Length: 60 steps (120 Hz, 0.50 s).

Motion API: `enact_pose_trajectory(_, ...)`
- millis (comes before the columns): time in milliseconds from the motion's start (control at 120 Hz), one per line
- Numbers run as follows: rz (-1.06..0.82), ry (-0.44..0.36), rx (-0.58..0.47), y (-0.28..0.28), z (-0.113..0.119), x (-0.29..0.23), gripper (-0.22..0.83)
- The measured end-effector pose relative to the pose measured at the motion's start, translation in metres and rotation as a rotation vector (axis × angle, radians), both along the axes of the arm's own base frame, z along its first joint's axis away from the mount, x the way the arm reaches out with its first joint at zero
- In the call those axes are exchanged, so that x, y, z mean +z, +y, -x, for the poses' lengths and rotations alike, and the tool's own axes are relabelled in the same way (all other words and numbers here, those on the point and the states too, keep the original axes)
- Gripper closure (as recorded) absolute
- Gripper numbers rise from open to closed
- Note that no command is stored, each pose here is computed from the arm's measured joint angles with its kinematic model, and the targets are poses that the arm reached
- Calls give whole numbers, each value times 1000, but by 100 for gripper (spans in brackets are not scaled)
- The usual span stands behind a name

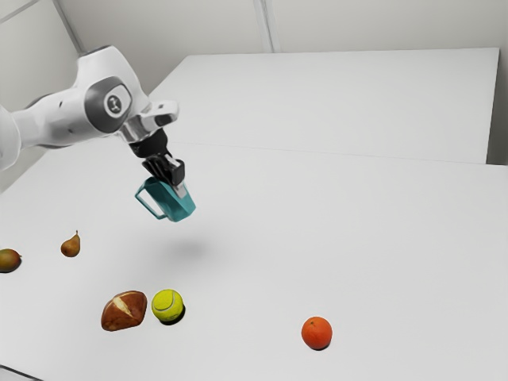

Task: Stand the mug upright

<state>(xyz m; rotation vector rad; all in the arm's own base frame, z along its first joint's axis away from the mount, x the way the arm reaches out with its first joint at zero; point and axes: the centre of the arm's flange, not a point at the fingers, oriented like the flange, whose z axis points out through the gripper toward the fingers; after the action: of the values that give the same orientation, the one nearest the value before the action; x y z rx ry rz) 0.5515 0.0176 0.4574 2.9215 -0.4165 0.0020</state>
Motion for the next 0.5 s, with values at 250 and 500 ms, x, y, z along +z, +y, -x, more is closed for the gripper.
enact_pose_trajectory(250,-92,14,64,-27,10,-3,79)
enact_pose_trajectory(500,-141,10,139,-44,22,-33,79)
